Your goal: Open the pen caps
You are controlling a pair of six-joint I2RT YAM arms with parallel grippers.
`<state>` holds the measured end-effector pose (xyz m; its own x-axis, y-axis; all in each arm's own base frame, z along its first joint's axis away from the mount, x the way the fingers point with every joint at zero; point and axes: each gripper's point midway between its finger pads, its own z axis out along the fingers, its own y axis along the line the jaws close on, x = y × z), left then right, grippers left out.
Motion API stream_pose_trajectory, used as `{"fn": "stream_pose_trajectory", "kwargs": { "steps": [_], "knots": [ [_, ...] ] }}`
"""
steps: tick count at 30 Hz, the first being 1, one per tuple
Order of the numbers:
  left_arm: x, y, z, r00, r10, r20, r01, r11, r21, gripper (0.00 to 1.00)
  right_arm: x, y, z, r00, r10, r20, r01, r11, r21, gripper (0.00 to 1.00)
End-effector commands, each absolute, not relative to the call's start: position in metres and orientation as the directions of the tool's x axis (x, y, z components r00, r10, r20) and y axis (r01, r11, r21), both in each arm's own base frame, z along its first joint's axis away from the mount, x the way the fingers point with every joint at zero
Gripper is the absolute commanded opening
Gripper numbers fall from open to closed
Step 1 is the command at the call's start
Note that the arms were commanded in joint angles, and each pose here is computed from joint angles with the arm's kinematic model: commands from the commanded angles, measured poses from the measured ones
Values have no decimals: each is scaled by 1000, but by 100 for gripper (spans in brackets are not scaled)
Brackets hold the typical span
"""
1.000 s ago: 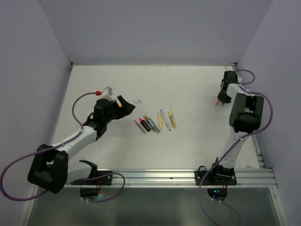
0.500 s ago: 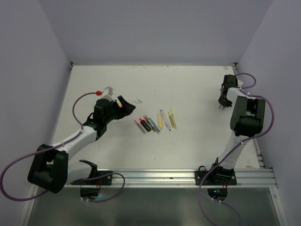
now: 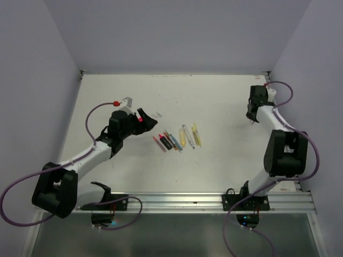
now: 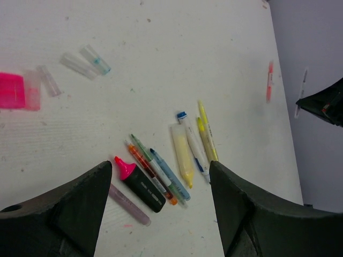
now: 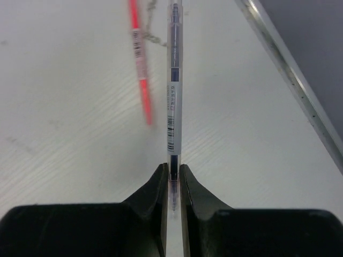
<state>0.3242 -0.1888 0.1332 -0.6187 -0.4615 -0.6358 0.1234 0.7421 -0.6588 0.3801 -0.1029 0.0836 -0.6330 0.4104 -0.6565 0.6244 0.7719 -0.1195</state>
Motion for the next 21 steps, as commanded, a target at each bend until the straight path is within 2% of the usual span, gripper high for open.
{"fn": "stream_pose_trajectory", "kwargs": {
  "steps": [1,2,5,6,9,12,16,21],
  "knots": [
    [340,-209,174,-594,-407,-694,264,716,-646,76,395,-32,130,-657,280,-699,471,877,-91,0],
    [343,-213,177,-596,-386,-704,288,716,-637,76,395,-13,134,-679,245,-692,414,906,-86,0],
    [352,-229,190,-624,-328,-710,351,693,-629,73,390,90,137,-748,95,-657,80,995,53,0],
    [354,-233,194,-628,-318,-711,372,680,-632,73,380,127,139,-758,33,-652,-36,995,92,0],
    [358,-244,195,-674,-280,-684,387,655,-649,72,355,182,147,-754,-72,-653,-219,965,147,0],
    [365,-235,197,-664,-311,-680,353,672,-652,74,335,211,155,-746,-110,-657,-332,917,223,0],
    [364,-231,203,-658,-326,-679,357,659,-662,75,304,255,162,-723,-183,-666,-518,781,349,0],
    [366,-231,199,-665,-340,-665,335,660,-672,75,290,279,167,-705,-228,-672,-590,715,376,0]
  ]
}}
